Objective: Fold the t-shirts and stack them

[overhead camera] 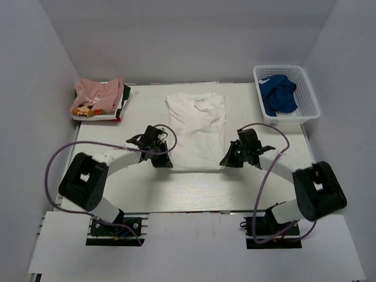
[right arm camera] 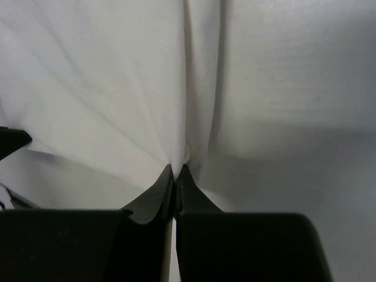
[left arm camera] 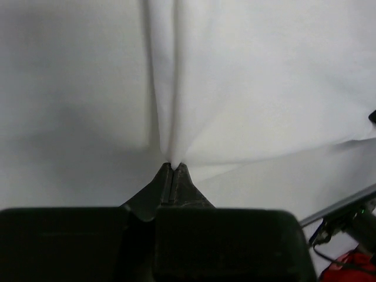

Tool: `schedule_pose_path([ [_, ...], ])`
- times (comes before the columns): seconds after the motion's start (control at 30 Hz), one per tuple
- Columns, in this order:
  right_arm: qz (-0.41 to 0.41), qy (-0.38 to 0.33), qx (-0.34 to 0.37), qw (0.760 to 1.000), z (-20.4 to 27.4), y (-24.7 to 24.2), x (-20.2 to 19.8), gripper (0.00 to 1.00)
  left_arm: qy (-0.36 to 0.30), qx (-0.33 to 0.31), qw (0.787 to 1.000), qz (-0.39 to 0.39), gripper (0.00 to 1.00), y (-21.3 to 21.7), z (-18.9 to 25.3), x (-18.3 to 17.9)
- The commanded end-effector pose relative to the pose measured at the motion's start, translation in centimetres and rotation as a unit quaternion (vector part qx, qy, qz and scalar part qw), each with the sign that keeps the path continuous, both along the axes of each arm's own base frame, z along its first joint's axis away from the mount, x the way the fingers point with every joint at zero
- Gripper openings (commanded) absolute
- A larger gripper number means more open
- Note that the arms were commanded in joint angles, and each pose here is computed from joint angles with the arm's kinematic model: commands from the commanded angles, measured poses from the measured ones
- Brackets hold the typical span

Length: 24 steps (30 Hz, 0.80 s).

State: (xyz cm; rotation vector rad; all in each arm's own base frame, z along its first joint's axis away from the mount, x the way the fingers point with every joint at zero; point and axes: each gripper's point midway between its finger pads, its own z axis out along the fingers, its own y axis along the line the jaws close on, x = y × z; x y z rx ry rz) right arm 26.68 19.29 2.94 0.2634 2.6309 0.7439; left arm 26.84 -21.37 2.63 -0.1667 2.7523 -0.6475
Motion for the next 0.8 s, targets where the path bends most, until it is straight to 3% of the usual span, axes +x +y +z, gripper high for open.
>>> schedule_pose_path([
  [0.0, 0.045, 0.004, 0.001, 0.999, 1.6, -0.3, -3.7, 0.00, -0.046, -0.023, 0.998, -0.020, 0.00, -0.1, 4.2, -1.8],
  [0.17, 0.094, -0.012, 0.017, 0.995, 5.6, -0.8, -7.7, 0.00, -0.062, -0.072, 0.994, -0.061, 0.00, -0.9, 8.5, -6.0],
  [0.33, 0.081, -0.099, 0.031, 0.991, 12.2, -1.1, -6.6, 0.00, -0.136, -0.101, 0.984, -0.046, 0.00, -0.7, 14.8, -5.4],
  [0.6, 0.023, -0.209, 0.026, 0.977, 20.8, -0.7, 0.2, 0.00, -0.236, -0.054, 0.969, 0.056, 0.00, 0.7, 20.9, 1.8],
  [0.77, -0.016, -0.219, 0.004, 0.976, 21.5, -0.8, 5.5, 0.00, -0.237, 0.028, 0.964, 0.117, 0.00, 1.6, 21.3, 7.4],
])
